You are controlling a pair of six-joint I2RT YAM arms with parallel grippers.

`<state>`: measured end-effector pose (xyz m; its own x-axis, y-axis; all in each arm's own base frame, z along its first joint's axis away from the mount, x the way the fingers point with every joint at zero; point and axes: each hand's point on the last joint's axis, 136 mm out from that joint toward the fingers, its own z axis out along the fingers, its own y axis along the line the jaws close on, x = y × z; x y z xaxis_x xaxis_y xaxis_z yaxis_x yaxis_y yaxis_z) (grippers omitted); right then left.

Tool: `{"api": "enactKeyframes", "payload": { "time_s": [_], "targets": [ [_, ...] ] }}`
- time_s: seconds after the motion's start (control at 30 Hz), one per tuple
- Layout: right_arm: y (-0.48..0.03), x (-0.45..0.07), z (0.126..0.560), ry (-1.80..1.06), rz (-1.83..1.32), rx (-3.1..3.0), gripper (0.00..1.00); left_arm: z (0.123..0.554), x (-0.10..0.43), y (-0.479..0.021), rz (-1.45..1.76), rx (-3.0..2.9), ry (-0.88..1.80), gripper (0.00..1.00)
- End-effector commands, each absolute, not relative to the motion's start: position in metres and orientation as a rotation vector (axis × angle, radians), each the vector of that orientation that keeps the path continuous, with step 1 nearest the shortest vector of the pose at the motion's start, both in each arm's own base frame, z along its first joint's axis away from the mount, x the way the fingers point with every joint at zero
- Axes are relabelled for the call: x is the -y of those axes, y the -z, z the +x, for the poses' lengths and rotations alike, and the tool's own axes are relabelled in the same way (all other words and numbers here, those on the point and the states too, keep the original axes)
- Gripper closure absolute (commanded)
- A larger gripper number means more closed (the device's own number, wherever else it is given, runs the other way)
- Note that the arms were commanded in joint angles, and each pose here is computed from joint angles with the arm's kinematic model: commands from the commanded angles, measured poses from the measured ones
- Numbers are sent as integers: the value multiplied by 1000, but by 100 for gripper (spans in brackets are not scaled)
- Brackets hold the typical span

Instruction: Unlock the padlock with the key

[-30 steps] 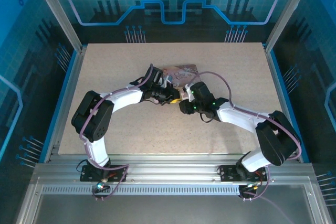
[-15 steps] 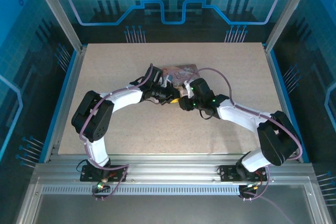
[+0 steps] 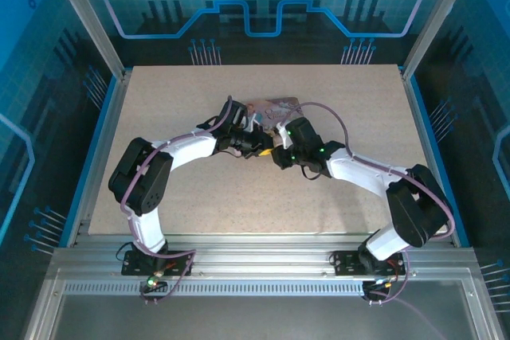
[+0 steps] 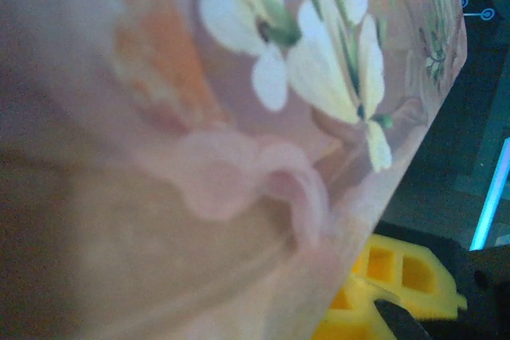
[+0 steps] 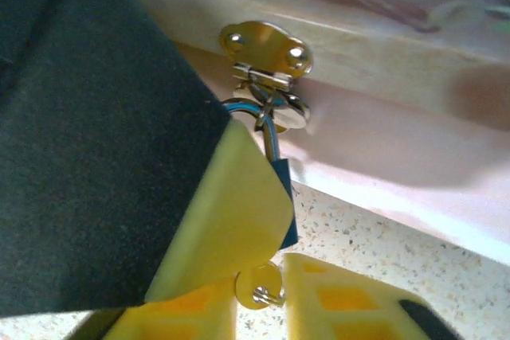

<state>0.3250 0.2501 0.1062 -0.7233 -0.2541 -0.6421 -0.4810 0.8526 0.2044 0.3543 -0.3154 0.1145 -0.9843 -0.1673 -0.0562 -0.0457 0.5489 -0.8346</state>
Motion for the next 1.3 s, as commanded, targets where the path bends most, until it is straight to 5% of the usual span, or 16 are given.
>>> {"api": "enactKeyframes", "payload": {
  "time_s": [0.0, 0.4, 0.73, 1.27],
  "targets": [
    [-117, -255, 335, -501, -518, -2370, 99, 343, 324, -144, -102, -2608, 1553, 92],
    [-69, -256, 314, -570, -533, -2455, 100, 335, 317, -116, -135, -2648, 1496, 86],
    [-33, -254, 302, -532, -629, -2536, 100, 328, 300, -76, -268, -2647, 1405, 65],
    [-41, -250, 302, -471, -759, -2507, 100, 331, 255, -98, -282, -2530, 1225, 56]
  ]
}}
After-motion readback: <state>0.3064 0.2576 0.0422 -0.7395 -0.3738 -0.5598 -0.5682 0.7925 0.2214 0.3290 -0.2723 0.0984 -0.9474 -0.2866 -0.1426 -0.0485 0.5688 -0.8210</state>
